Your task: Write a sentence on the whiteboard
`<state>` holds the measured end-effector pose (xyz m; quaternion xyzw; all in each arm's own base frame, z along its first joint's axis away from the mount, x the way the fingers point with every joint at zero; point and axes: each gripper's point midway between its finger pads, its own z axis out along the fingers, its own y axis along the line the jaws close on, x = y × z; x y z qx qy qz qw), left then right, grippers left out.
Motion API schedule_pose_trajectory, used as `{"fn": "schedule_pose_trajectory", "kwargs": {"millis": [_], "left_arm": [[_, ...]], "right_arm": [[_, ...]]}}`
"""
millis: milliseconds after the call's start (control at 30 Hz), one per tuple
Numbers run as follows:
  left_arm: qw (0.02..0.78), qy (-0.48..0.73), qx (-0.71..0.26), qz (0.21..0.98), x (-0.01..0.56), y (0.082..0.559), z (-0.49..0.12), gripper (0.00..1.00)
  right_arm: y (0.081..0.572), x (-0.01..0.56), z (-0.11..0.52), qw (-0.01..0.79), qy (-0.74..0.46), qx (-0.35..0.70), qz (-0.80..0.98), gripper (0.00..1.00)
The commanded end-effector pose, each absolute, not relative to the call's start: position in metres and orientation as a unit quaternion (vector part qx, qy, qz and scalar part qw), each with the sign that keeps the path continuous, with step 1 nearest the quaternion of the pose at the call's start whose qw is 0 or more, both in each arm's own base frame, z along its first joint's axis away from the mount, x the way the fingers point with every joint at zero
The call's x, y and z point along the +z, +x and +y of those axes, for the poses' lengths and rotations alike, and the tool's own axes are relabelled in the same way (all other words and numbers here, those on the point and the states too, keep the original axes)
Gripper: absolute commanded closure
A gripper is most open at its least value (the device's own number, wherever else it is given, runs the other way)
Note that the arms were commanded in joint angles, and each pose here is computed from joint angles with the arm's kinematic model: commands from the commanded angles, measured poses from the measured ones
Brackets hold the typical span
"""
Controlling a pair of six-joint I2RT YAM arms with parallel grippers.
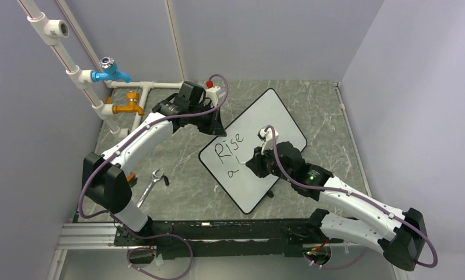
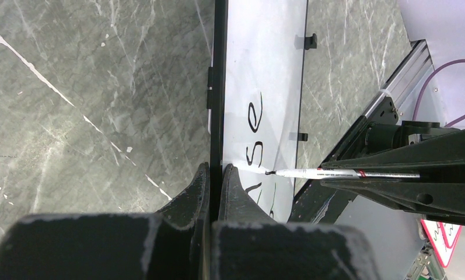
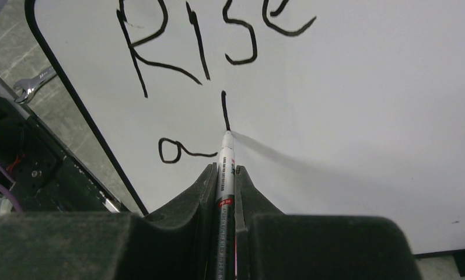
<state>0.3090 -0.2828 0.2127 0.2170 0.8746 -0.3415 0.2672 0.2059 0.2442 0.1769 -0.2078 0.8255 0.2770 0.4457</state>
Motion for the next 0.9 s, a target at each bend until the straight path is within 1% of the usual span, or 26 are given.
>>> {"fn": "schedule_pose_trajectory", "kwargs": {"millis": [0,267,567,867], "left_arm": [[0.326,0.222,-0.309,0.866,0.231,0.324,-0.274,1.00],[0.327,0.223,-0.308,0.865,0.231,0.324,-0.274,1.00],[0.325,0.223,-0.305,0.867,0.229,0.324,-0.274,1.00],[0.324,0.224,-0.304,0.867,0.228,0.323,-0.275,1.00]], "right_arm": [[0.196,0.168,0.237,0.433,-0.200,0.282,0.833,1.00],[0.194,0.162,0.237,0.425,-0.202,0.282,0.836,1.00],[0.206,0.187,0.250,0.445,-0.213,0.287,0.821,1.00],[0.219,0.194,0.256,0.457,-0.215,0.274,0.818,1.00]]}}
